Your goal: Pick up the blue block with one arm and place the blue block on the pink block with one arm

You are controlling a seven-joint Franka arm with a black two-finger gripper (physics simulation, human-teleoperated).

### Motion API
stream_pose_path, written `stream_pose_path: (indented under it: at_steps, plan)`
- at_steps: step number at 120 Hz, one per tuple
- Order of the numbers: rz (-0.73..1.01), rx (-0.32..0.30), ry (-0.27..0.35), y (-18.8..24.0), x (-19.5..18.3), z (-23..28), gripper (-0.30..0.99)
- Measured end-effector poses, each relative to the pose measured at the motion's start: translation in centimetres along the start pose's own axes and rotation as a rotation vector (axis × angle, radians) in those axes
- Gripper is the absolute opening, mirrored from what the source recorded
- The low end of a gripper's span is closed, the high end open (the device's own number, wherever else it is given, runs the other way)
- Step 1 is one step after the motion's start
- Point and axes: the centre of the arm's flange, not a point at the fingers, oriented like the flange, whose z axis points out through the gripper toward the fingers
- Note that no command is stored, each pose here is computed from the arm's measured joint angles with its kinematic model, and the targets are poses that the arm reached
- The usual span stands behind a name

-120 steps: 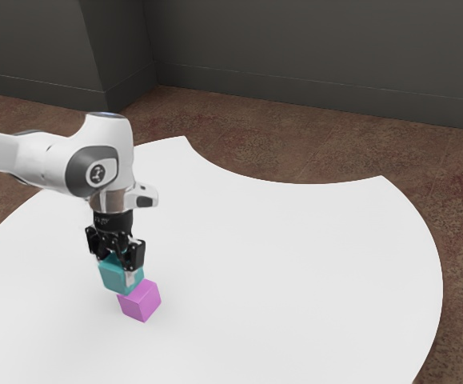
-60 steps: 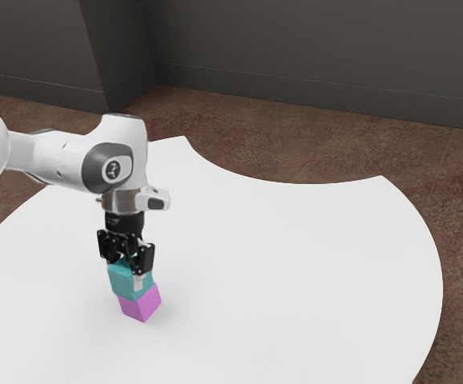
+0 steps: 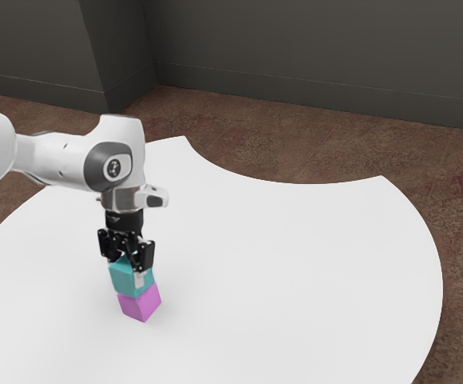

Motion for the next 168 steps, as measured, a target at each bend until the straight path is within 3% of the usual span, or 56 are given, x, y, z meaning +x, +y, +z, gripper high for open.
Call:
stream_pose_path:
  at_steps: [85,168]
  plan:
    - [0.006,-0.010,0.013,-0.3,1.9,0.4,0.40]
    - [0.027,-0.027,0.008,-1.0,0.2,0.7,0.40]
